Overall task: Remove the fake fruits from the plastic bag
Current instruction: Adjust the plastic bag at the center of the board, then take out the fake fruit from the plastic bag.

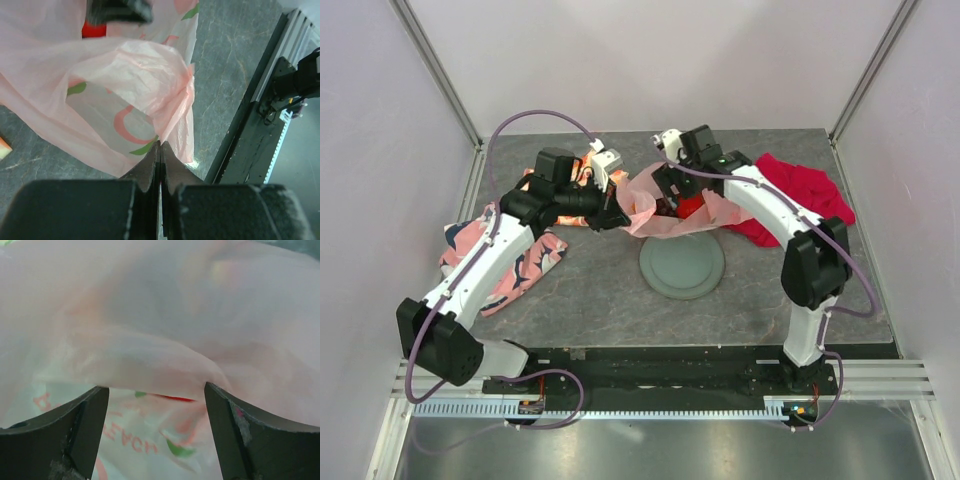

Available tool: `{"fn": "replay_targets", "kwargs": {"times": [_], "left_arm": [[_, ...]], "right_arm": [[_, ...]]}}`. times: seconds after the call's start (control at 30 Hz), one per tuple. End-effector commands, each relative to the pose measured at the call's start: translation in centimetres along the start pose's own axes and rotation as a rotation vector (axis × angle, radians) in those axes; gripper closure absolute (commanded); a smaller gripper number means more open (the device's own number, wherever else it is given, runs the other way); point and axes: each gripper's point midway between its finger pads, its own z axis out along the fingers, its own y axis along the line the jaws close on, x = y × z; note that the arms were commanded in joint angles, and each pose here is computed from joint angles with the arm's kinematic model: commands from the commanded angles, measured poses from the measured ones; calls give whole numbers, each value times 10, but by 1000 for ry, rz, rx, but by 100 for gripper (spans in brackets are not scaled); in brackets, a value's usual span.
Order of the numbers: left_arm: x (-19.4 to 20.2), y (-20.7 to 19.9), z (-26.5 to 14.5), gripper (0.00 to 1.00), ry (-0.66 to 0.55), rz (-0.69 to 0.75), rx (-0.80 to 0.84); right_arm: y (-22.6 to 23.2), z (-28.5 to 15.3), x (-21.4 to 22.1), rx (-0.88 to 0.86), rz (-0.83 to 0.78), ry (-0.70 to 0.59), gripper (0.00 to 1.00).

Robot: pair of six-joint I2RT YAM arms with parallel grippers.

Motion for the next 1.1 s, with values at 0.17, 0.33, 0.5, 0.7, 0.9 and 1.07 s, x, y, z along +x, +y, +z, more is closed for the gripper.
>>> {"fn": "replay_targets", "kwargs": {"times": [0.17, 0.33, 0.5, 0.7, 0.9, 1.07], "left_arm": [[-21, -29, -23, 98, -76, 21, 91], [-3, -20, -16, 98, -37, 10, 83], [7, -16, -8, 98, -19, -11, 89], [5, -11, -4, 98, -16, -10, 83], [7, -9, -1, 98, -14, -11, 81], [8, -7, 1, 98, -14, -11, 78]], "right_arm": [[-4, 33, 14, 74, -19, 80, 11], [-22, 37, 27, 197, -39, 115, 6], [-26, 50, 52, 225, -61, 185, 4], [-27, 68, 66, 232, -60, 222, 4], [-27, 77, 70, 229, -58, 235, 13], [-29, 65, 57, 205, -57, 198, 42]]}}
